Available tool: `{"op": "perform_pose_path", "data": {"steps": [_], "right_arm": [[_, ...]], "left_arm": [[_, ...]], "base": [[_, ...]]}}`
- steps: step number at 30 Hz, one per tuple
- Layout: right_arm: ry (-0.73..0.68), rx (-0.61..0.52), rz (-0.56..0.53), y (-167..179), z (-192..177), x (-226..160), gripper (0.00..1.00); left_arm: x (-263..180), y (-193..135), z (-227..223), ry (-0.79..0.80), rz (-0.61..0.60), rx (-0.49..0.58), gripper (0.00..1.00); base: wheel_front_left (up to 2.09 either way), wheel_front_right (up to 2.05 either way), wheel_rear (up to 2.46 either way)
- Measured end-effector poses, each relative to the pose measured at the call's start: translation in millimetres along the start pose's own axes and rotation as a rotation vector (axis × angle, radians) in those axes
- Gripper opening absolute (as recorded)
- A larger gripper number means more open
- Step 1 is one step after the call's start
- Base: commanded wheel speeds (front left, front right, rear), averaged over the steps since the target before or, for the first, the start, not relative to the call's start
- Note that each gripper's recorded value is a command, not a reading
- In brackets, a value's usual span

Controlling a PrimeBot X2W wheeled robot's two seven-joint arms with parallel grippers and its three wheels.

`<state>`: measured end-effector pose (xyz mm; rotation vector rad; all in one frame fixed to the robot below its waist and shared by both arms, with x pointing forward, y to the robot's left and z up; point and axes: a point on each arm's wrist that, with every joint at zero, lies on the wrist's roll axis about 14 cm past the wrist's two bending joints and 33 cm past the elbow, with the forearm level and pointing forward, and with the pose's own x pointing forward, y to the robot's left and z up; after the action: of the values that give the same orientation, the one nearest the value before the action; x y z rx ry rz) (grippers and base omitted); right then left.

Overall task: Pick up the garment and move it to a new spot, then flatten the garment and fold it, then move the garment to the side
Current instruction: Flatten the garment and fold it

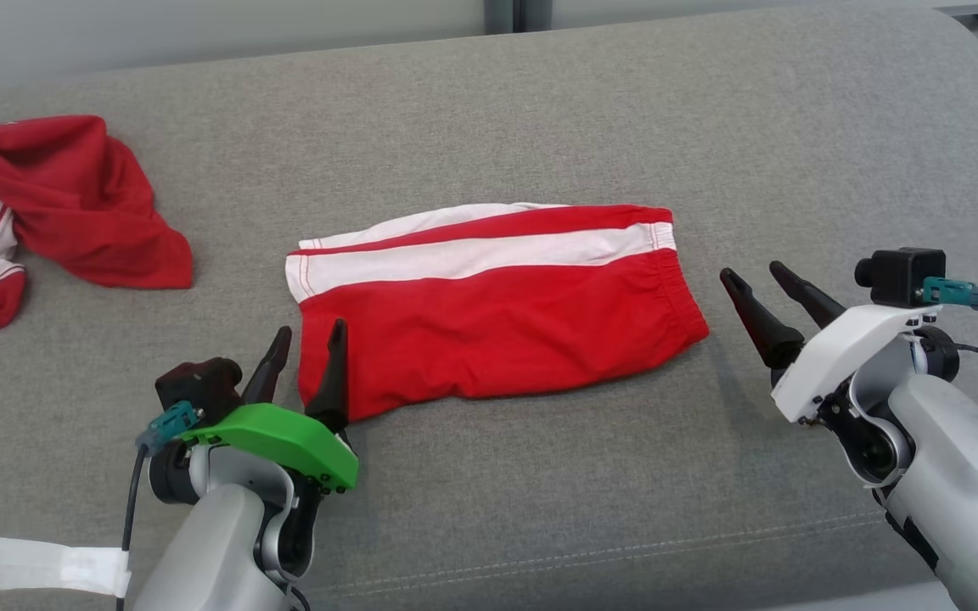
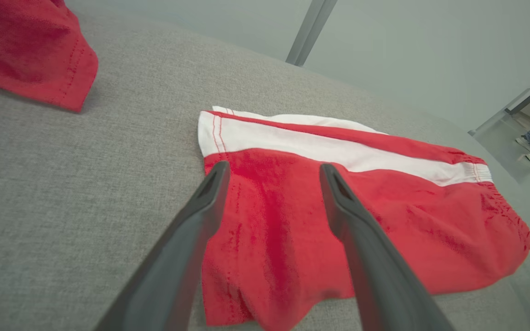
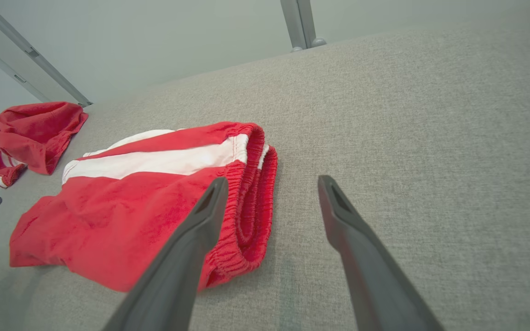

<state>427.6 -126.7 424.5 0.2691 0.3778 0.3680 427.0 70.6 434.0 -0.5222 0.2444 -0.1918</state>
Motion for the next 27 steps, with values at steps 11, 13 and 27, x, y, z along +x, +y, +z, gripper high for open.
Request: {"op": "perform_pose_path", "data": {"steps": [11,13,27], "right_arm": [[0.127,-0.003,0.037,17.2,-12.1,21.0,1.00],[0.158,-0.015,0.032,17.0,-16.3,24.6,1.00],[0.336,-0.045,0.001,13.9,-46.1,40.4,1.00]], "left_arm": [[-26.1,18.8,38.6,-0.138,0.084,0.014,1.00],[-31.3,21.6,44.7,-0.160,0.097,0.012,1.00],[-73.0,51.7,61.2,-0.245,0.217,-0.016,1.00]], "base": [[0.00,0.00,0.00],[0.00,0.00,0.00],[0.00,0.00,0.00]]}}
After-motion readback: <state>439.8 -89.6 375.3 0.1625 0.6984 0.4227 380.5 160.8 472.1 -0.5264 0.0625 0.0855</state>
